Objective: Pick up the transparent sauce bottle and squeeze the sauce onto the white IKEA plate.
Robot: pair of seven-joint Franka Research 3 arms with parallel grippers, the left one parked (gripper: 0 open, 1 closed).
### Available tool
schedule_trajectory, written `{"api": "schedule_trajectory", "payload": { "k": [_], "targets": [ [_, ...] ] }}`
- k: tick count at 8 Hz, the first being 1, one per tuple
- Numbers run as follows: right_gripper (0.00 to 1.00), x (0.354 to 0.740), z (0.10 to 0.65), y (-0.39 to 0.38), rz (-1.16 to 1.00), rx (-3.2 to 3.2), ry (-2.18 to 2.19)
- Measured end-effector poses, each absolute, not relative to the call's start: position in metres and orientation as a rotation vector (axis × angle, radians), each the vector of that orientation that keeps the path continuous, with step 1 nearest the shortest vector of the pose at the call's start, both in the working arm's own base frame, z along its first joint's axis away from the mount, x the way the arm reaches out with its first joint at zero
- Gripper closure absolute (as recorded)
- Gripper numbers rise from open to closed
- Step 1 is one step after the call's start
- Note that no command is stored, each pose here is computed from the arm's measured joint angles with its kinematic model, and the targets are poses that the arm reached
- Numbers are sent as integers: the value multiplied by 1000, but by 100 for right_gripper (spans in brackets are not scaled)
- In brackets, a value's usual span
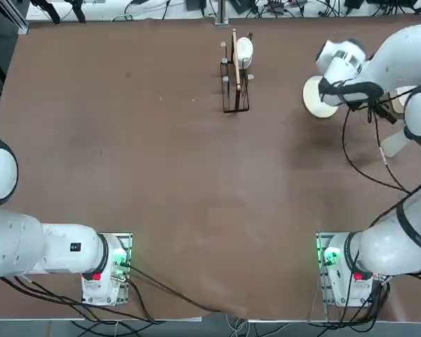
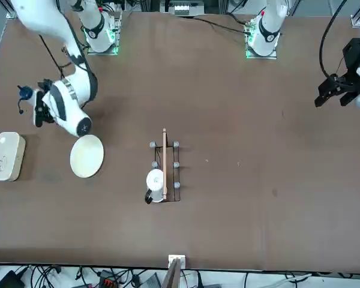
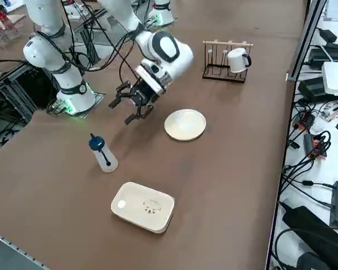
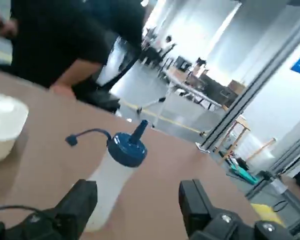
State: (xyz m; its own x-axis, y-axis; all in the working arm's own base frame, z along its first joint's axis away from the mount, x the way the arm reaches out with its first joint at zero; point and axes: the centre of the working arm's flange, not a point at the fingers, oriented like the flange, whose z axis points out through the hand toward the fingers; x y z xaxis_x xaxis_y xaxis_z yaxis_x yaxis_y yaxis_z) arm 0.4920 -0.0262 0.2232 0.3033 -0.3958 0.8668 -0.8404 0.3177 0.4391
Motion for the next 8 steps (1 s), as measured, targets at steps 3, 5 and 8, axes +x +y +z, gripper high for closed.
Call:
{"api": "schedule_trajectory", "payload": {
  "k": [3, 5, 8],
  "targets": [
    [0, 484, 186, -57, 653, 1068, -1404],
    [0, 469, 156, -87, 761, 957, -1417],
    [0, 447, 126, -111, 764, 932, -1402]
  ]
}}
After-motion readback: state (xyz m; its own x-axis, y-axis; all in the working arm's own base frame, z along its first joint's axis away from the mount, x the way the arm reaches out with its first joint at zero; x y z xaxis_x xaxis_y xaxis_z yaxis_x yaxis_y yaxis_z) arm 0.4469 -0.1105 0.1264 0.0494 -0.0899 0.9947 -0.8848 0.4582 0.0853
